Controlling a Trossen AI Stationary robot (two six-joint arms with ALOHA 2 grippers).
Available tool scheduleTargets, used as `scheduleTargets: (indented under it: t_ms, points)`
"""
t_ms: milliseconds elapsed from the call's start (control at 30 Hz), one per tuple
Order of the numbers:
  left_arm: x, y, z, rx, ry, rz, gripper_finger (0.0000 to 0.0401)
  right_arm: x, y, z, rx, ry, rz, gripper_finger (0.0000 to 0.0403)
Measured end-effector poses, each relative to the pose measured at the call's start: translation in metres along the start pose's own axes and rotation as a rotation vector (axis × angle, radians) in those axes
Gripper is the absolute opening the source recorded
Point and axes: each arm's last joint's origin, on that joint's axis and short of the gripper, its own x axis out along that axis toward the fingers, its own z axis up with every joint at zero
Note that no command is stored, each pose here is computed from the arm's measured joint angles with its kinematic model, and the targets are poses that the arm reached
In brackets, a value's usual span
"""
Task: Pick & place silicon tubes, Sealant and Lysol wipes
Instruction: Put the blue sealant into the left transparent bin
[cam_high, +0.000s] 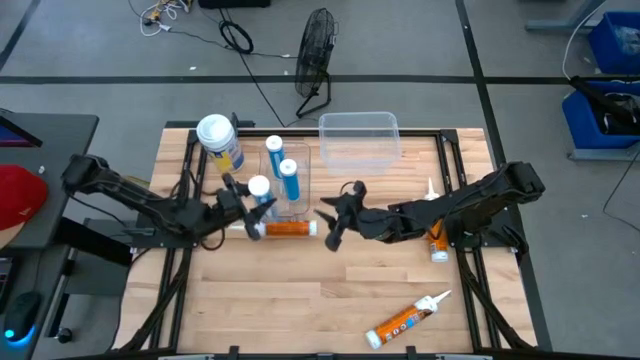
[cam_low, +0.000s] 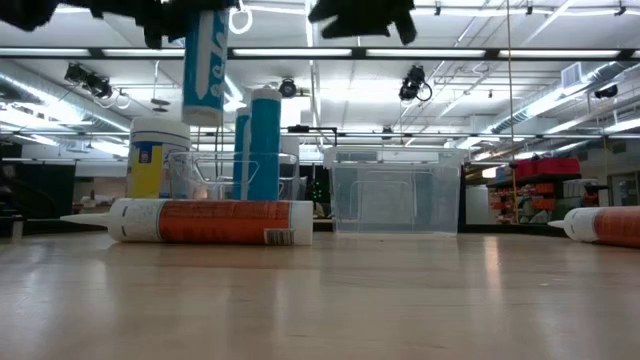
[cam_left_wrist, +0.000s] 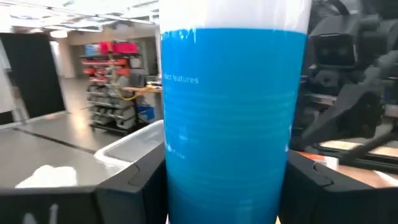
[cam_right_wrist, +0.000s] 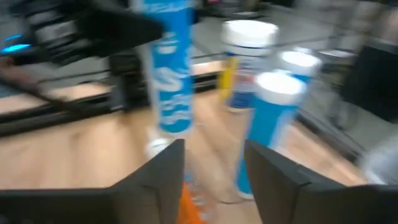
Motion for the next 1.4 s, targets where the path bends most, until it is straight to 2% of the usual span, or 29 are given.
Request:
scheduleTargets:
  t_ms: [167,300,500,633,833,900,1033,1400]
  points:
    - [0.003,0.016,-0.014,-0.029,-0.031,0.079,0.0217,0.0,-0.005,-0.011,0.086,-0.006,-0.111,0.0098]
    - [0.006,0.027,-0.021,-0.044,-0.051,0.132,0.0217,-0.002,-0.005,-0.02,0.106,0.005,-0.14,0.0055]
    - [0.011,0.039,-0.029,-0.03,-0.051,0.122,0.0217,-0.005,-0.002,-0.023,0.116,0.008,-0.145,0.0006]
    - [0.013,0.044,-0.037,-0.032,-0.042,0.081,0.0217,-0.005,-0.001,-0.023,0.122,0.008,-0.144,0.0008]
    - [0.011,0.05,-0.046,-0.036,-0.048,0.083,0.0217,-0.004,-0.001,-0.025,0.122,0.014,-0.143,0.0003]
    - [0.01,0.05,-0.049,-0.007,-0.06,0.061,0.0217,-0.003,-0.001,-0.026,0.123,0.02,-0.144,0.0003]
    - [0.007,0.051,-0.054,0.022,-0.075,-0.007,0.0217,-0.002,0.0,-0.03,0.117,0.032,-0.143,0.0002]
    - [0.011,0.056,-0.056,0.128,-0.126,-0.28,0.0217,-0.001,0.002,-0.032,0.141,0.037,-0.133,0.0001]
